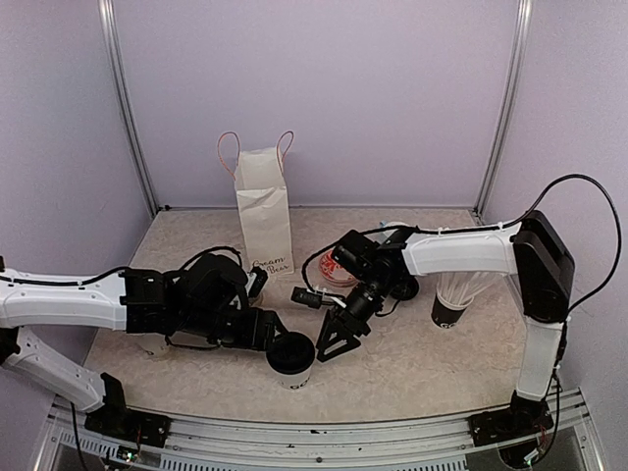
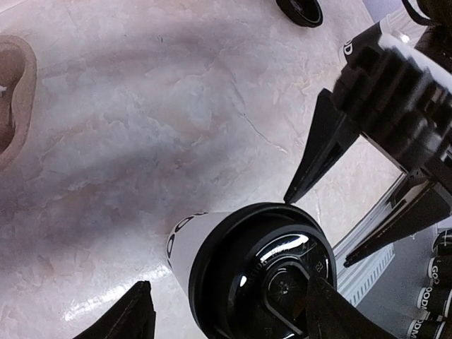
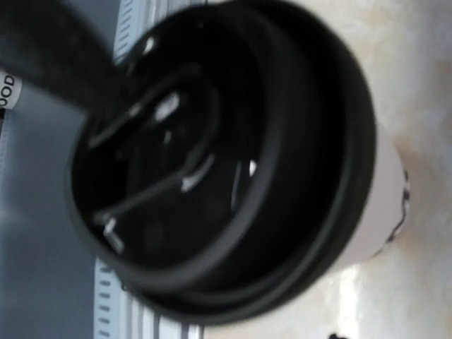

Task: Pack the takeout coffee

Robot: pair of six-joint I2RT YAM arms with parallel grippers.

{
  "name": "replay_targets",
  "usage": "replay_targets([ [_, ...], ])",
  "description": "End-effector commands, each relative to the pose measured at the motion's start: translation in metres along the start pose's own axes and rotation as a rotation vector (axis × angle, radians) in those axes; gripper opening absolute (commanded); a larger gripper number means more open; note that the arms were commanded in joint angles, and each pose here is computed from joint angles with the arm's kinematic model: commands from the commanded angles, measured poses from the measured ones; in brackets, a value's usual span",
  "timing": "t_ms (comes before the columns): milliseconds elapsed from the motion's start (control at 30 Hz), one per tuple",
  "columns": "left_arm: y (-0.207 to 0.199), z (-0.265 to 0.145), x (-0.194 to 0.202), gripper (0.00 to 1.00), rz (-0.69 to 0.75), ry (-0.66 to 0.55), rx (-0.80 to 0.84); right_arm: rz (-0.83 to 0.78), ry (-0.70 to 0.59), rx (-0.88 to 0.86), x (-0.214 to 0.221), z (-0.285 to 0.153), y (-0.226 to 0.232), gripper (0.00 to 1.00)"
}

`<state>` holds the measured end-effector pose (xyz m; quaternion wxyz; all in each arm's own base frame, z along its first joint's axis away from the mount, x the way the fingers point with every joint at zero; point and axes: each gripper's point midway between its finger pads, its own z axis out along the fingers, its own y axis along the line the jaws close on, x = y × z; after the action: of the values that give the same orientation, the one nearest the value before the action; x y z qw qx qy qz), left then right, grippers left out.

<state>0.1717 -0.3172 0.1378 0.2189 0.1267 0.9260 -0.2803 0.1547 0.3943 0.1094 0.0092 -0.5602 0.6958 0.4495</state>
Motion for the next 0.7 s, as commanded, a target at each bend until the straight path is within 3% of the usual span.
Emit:
replay_targets([
  [0, -0.011, -0.005, 0.002, 0.71, -0.031, -0.025, 0.088, 0.014, -0.001, 0.040, -0.015, 0.005, -0.018, 0.60],
  [367, -0.002, -0.021, 0.008, 0.70, -0.064, -0.035, 0.075, 0.074, -0.083, 0.138, -0.047, -0.031, -0.067, 0.55],
  [533, 0.016, -0.027, 0.000, 0.65, -0.131, -0.078, 0.019, 0.063, -0.100, 0.043, -0.039, -0.031, -0.042, 0.55],
  [667, 0.034, -0.032, -0.001, 0.54, -0.214, -0.102, -0.004, 0.063, -0.075, -0.099, -0.021, -0.013, -0.009, 0.55],
])
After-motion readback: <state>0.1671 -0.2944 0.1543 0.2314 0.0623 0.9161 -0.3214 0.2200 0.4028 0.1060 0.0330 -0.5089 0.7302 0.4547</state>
